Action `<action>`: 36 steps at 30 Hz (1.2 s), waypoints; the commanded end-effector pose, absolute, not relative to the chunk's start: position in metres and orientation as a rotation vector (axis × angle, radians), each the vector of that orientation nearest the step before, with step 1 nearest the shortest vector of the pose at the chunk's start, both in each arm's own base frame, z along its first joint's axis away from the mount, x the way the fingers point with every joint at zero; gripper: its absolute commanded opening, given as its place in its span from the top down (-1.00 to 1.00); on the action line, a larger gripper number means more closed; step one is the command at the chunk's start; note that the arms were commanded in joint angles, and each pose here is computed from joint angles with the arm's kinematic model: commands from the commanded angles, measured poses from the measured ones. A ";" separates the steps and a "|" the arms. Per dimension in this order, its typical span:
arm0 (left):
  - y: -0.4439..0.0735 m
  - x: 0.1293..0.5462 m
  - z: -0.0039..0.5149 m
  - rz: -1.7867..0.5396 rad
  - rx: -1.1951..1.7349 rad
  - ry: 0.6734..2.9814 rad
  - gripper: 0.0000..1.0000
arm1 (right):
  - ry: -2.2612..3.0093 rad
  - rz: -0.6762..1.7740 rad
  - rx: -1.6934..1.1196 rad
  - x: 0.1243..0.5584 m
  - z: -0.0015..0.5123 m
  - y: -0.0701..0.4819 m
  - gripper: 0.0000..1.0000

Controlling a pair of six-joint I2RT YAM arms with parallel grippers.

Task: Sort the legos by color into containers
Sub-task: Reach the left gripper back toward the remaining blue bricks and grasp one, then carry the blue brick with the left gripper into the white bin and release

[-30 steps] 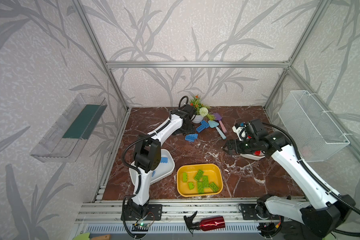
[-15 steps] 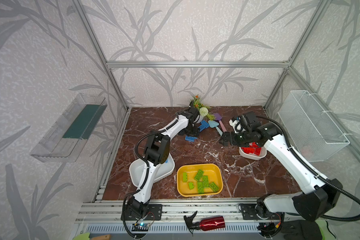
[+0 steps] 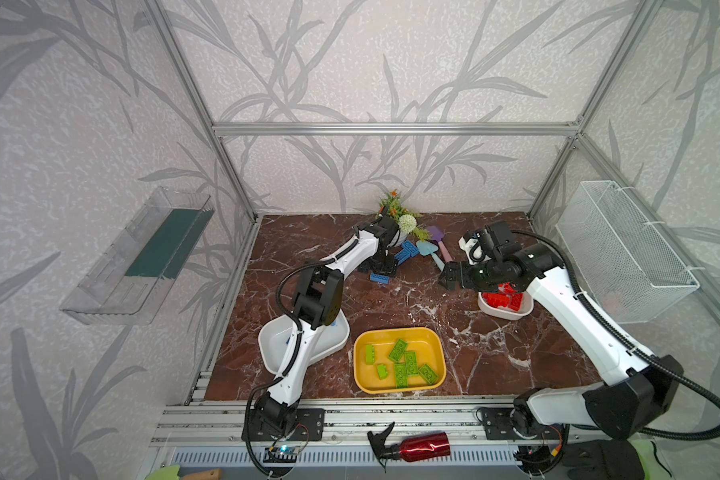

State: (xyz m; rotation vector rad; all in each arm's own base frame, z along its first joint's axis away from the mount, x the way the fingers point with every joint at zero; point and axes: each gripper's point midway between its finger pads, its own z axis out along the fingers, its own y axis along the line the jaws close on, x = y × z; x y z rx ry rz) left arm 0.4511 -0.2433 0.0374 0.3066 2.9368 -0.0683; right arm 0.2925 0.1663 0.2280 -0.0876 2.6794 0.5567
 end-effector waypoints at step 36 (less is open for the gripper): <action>-0.124 0.294 0.141 0.090 -0.290 2.825 0.27 | 2.628 0.690 -0.173 0.222 0.227 0.155 -0.98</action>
